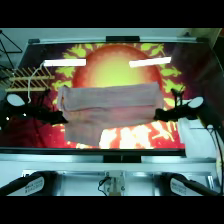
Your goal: Fold the shirts.
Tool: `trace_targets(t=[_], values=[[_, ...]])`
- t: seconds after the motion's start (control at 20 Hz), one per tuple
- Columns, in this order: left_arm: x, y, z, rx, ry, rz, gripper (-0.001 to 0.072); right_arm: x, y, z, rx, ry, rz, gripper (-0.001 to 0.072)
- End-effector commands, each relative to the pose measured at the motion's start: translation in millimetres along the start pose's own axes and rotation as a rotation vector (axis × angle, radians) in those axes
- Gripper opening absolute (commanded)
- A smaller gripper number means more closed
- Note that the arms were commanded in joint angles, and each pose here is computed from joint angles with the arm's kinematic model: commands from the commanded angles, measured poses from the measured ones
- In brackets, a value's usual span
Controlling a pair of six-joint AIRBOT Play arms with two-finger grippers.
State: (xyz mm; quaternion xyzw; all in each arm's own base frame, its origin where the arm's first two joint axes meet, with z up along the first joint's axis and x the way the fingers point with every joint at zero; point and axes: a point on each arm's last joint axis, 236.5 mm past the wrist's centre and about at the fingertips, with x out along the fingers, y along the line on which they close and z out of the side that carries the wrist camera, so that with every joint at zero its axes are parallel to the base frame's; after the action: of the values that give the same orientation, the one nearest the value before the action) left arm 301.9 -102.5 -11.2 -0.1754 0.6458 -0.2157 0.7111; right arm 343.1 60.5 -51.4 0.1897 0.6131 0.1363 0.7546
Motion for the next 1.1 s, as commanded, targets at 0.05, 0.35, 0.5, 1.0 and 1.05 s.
trace_targets(t=[0.05,0.35,0.5,1.0,1.05], values=[[-54,-14,79,0.093,-0.197,0.064,0.0023,-42,19,101,-0.020,-0.280,0.007,0.0049],[-53,-8,183,0.038,-0.310,0.024,0.0024,-7,34,181,-0.088,-0.331,0.009,0.0049],[-33,6,220,-0.006,-0.321,0.001,0.0024,24,36,215,-0.074,-0.383,-0.010,0.0049],[20,27,207,-0.158,-0.143,-0.075,0.0620,36,-29,179,-0.115,-0.184,-0.201,0.0672],[13,22,201,-0.146,-0.118,-0.082,0.0618,26,-45,175,-0.094,-0.170,-0.244,0.0672]])
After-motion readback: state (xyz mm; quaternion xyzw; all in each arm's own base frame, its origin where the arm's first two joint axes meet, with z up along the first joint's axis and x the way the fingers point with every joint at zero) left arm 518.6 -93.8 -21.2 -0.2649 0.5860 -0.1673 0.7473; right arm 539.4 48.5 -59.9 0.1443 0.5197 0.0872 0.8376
